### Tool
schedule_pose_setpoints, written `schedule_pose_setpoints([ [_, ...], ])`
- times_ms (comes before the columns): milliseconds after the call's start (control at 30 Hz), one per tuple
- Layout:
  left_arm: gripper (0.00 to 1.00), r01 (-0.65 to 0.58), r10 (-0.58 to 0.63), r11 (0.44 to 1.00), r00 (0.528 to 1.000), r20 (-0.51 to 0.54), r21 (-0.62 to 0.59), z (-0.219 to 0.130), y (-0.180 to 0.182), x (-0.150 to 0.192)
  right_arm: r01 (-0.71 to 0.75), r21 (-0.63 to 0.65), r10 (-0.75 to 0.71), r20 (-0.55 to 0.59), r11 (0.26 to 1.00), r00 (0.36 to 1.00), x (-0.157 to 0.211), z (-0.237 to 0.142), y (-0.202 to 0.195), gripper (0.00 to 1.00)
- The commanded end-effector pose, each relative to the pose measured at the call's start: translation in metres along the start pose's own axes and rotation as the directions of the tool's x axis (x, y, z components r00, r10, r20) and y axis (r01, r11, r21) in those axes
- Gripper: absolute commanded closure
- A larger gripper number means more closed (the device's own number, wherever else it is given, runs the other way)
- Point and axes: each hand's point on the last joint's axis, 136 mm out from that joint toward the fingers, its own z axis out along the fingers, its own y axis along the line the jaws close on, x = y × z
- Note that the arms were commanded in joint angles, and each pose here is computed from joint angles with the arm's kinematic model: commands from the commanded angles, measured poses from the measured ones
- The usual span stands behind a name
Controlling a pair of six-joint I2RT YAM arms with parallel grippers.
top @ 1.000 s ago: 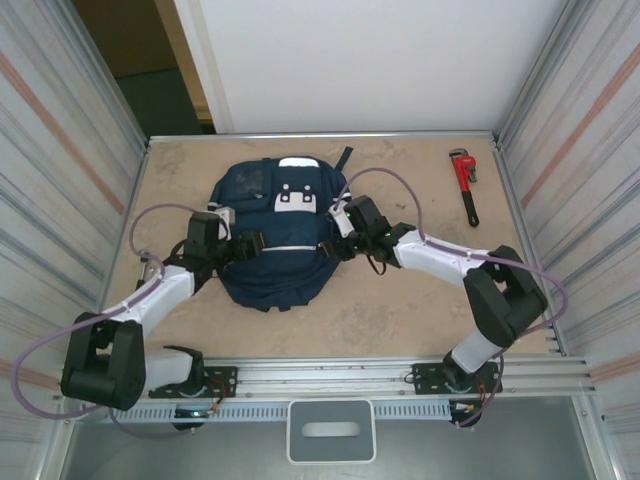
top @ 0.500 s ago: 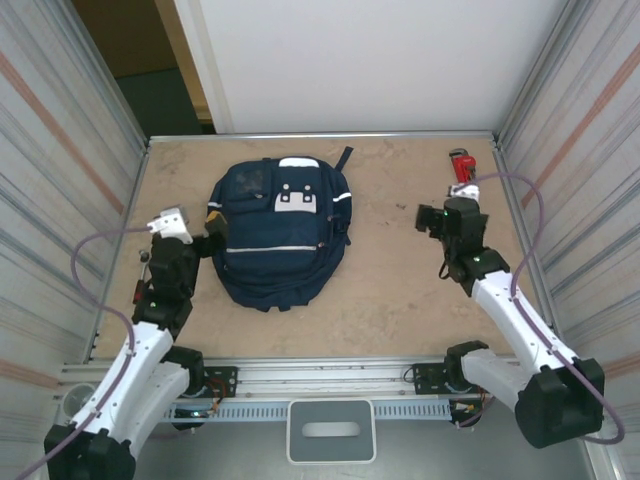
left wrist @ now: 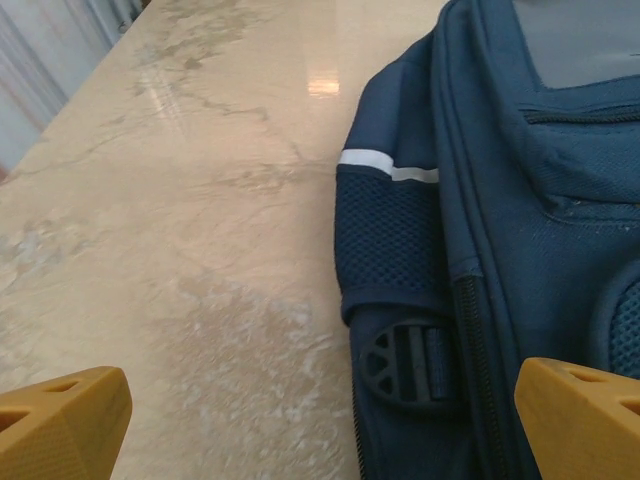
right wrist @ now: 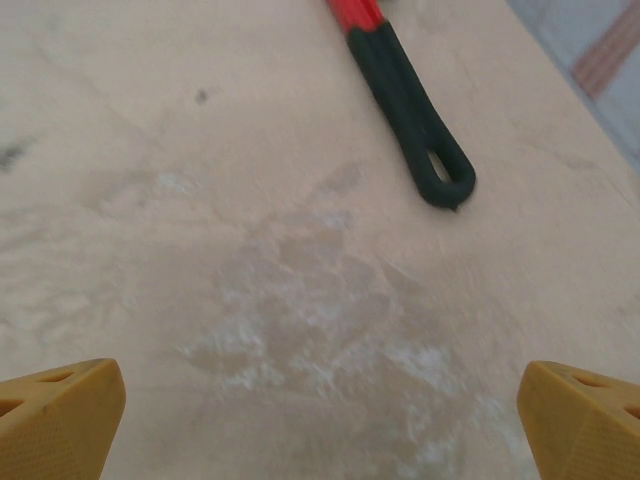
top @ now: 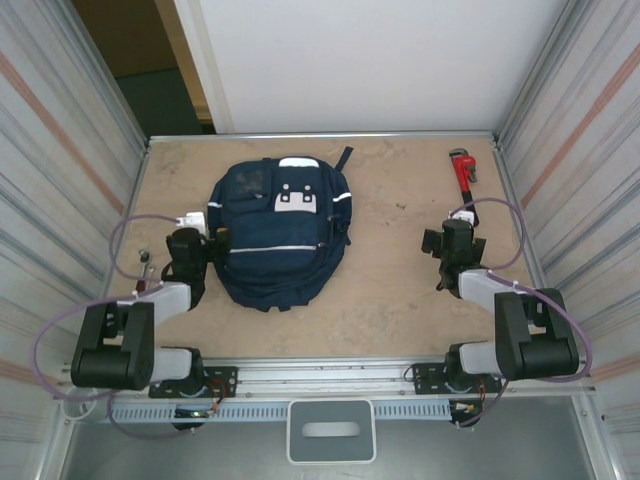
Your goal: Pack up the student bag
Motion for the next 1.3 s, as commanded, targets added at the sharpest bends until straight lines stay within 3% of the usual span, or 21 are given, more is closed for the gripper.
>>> schedule_pose_setpoints([
  [0, 0.01, -0.042, 0.035, 0.998, 0.991, 0.130, 0.055, 0.005, -0.011, -0.028, -0.017, -0.110, 0.037, 0.182, 0.994, 0.983, -0.040, -0.002, 0.015, 0.01],
  [200, 0.01, -0.079, 0.067, 0.990, 0.993, 0.101, 0.113, 0.023, -0.025, -0.014, -0.015, -0.148, 0.052, 0.247, 0.989, 0.968, -0.033, 0.009, 0.015, 0.01],
  [267, 0.01, -0.059, 0.050, 0.993, 0.994, 0.093, 0.102, 0.026, -0.020, -0.015, -0.008, -0.144, 0.043, 0.240, 0.990, 0.970, -0.030, 0.021, 0.017, 0.01],
  [333, 0.01, -0.037, 0.029, 0.993, 0.997, 0.071, 0.113, 0.028, -0.017, -0.013, -0.039, -0.184, 0.067, 0.150, 0.982, 0.986, -0.024, 0.028, 0.015, 0.01],
  [1267, 0.01, -0.039, 0.030, 0.993, 0.997, 0.074, 0.116, 0.027, -0.018, -0.013, -0.040, -0.198, 0.072, 0.158, 0.979, 0.985, -0.027, 0.029, 0.016, 0.01],
])
